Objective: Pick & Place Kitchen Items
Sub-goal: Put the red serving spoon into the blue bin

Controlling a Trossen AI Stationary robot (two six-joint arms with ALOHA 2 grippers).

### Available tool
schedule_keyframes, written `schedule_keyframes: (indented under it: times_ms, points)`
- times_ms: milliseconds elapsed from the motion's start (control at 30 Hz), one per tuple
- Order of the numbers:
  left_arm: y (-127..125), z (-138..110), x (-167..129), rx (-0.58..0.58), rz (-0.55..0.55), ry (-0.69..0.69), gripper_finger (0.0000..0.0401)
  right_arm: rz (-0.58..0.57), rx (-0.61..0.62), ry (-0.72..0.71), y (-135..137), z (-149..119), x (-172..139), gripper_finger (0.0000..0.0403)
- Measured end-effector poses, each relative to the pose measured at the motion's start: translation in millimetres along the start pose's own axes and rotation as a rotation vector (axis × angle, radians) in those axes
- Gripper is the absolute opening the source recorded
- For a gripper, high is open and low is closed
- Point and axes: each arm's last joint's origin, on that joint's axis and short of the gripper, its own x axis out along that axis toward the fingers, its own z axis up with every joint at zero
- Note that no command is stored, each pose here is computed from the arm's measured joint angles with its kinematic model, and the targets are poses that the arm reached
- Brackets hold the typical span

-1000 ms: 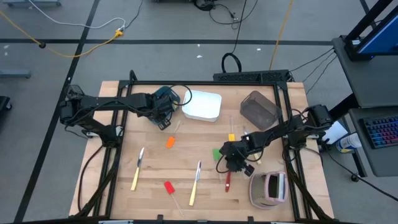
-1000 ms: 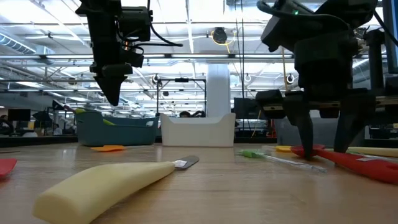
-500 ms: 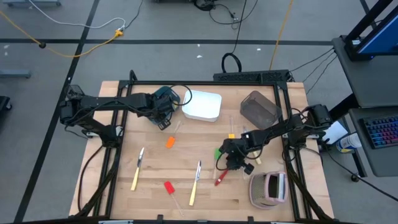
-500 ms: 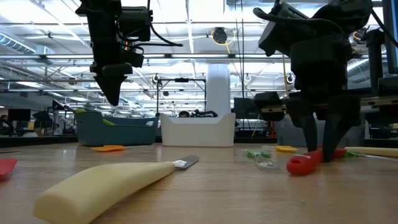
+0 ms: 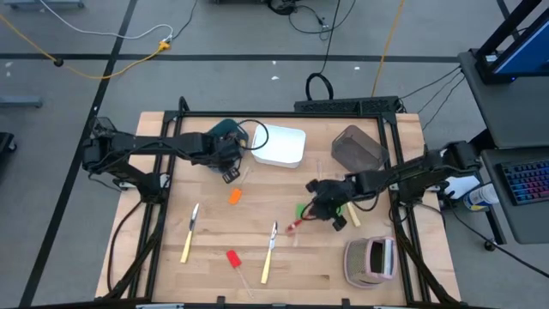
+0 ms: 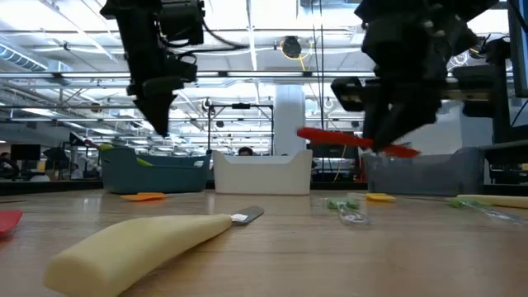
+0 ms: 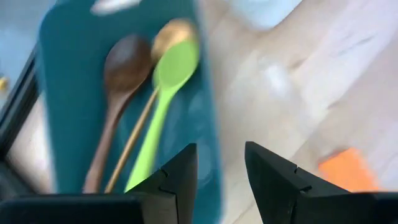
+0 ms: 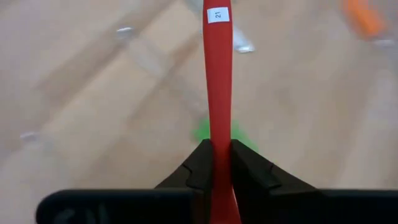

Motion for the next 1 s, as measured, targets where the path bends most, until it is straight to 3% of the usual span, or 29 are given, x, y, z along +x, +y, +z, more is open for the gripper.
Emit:
schedule_keyframes:
  times_ms: [233, 467, 600, 767, 1000]
  points:
    - [-28, 18, -10, 0.161, -0.188, -0.251, 0.0140, -0.263, 0.056, 0.043, -22, -3, -1, 0.0027]
    - [-53, 34, -28, 0.277, -0.310, -0.529, 0.0140, -0.397, 0.329, -0.077, -50, -6, -3, 0.0038]
    - [-64, 36, -31, 0.320, -0.329, -0.598, 0.0140, -0.447, 0.451, -0.181, -63, -5, -8, 0.0031]
    - [-77, 39, -24, 0.406, -0.323, -0.637, 0.0141, -0.483, 0.455, -0.258, -69, 0, -12, 0.0031]
    - [-85, 42, -13, 0.540, -0.272, -0.658, 0.0141, -0.474, 0.475, -0.261, -68, 0, -11, 0.0031]
